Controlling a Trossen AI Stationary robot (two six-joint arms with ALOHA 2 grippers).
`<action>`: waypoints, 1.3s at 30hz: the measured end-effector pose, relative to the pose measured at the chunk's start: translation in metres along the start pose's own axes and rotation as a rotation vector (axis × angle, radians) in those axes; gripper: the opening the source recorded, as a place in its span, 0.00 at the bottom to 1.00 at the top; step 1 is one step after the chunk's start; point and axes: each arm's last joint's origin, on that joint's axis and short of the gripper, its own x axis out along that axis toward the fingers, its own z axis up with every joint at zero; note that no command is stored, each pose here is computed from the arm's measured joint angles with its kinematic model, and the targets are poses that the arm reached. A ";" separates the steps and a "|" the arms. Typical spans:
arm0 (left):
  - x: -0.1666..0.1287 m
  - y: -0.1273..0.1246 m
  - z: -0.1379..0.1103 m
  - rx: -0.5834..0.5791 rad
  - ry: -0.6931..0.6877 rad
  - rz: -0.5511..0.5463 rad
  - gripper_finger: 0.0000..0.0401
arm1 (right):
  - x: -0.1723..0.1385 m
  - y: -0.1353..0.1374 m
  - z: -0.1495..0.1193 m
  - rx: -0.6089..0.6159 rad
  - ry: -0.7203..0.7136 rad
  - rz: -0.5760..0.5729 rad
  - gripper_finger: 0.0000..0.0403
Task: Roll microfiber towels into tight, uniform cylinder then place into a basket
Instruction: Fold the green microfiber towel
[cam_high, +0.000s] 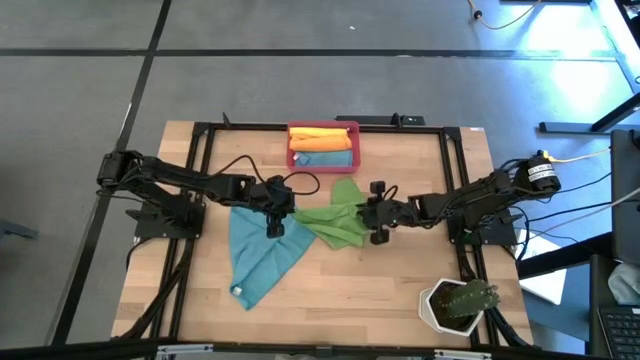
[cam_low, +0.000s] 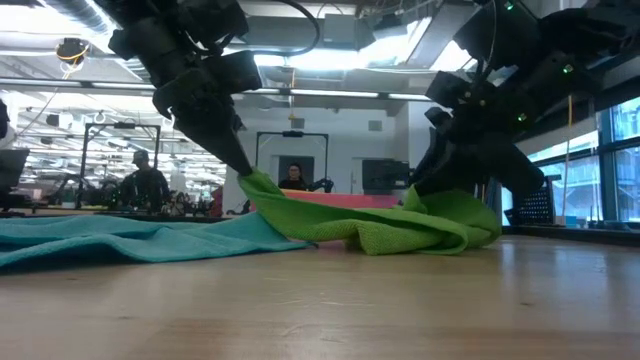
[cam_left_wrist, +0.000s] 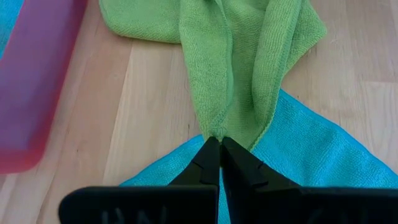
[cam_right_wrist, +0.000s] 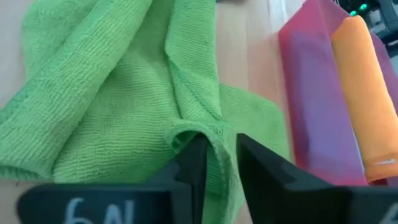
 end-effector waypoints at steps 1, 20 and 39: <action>0.000 0.000 0.000 0.000 0.000 0.000 0.00 | 0.000 0.000 0.000 -0.017 0.000 0.004 0.26; 0.000 0.000 0.000 0.000 0.003 0.000 0.00 | 0.024 0.020 -0.002 -0.242 -0.036 0.029 0.39; -0.006 0.002 0.006 0.044 -0.013 0.046 0.00 | -0.004 0.009 0.055 -0.177 -0.118 -0.086 0.02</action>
